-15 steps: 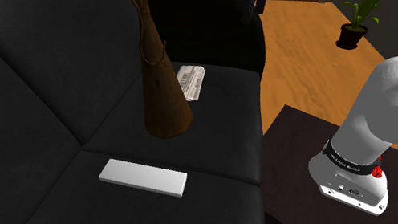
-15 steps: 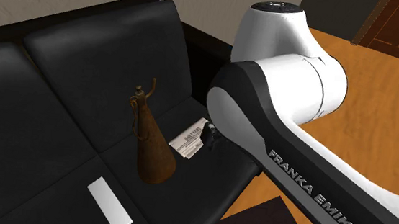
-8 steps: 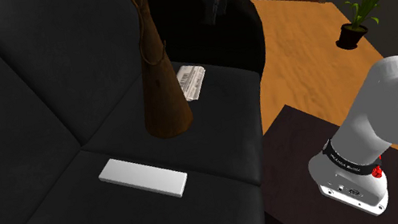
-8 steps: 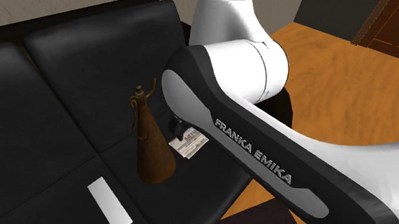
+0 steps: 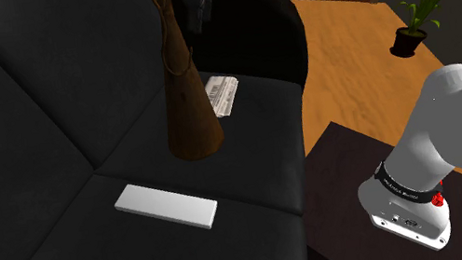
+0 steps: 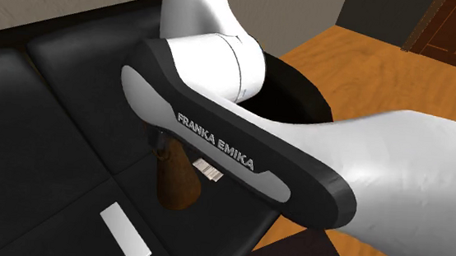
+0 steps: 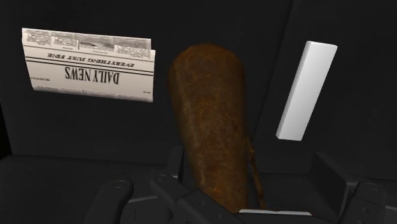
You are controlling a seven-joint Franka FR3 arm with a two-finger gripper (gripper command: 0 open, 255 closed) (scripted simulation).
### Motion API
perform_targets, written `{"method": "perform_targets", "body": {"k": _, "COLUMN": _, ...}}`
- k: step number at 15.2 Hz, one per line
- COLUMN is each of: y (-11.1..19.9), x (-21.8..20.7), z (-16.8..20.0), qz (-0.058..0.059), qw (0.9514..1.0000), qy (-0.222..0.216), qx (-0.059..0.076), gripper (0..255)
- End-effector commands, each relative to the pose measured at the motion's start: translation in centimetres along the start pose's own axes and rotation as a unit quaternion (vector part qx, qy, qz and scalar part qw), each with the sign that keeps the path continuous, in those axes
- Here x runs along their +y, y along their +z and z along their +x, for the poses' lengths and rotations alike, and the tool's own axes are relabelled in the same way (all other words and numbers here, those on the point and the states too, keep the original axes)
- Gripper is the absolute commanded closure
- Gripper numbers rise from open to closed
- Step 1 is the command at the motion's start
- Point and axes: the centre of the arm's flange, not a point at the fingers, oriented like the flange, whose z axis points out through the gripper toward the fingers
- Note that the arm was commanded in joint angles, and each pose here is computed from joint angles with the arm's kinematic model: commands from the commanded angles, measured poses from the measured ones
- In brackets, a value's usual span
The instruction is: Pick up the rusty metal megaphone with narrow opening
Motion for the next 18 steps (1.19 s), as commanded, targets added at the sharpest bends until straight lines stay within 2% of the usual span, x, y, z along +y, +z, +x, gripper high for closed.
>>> {"method": "perform_targets", "body": {"k": 1, "y": 0.0, "x": -1.5, "z": 1.6, "qz": 0.007, "qw": 0.9996, "qy": -0.028, "qx": 0.006, "gripper": 0}}
{"method": "perform_targets", "body": {"k": 10, "y": 3.9, "x": -1.1, "z": 1.0, "qz": 0.006, "qw": 0.9996, "qy": -0.028, "qx": 0.006, "gripper": 0}}
{"method": "perform_targets", "body": {"k": 11, "y": 3.9, "x": -1.1, "z": 1.0, "qz": 0.006, "qw": 0.9996, "qy": -0.028, "qx": 0.006, "gripper": 255}}
{"method": "perform_targets", "body": {"k": 18, "y": 3.9, "x": -1.1, "z": 1.0, "qz": 0.006, "qw": 0.9996, "qy": -0.028, "qx": 0.006, "gripper": 255}}
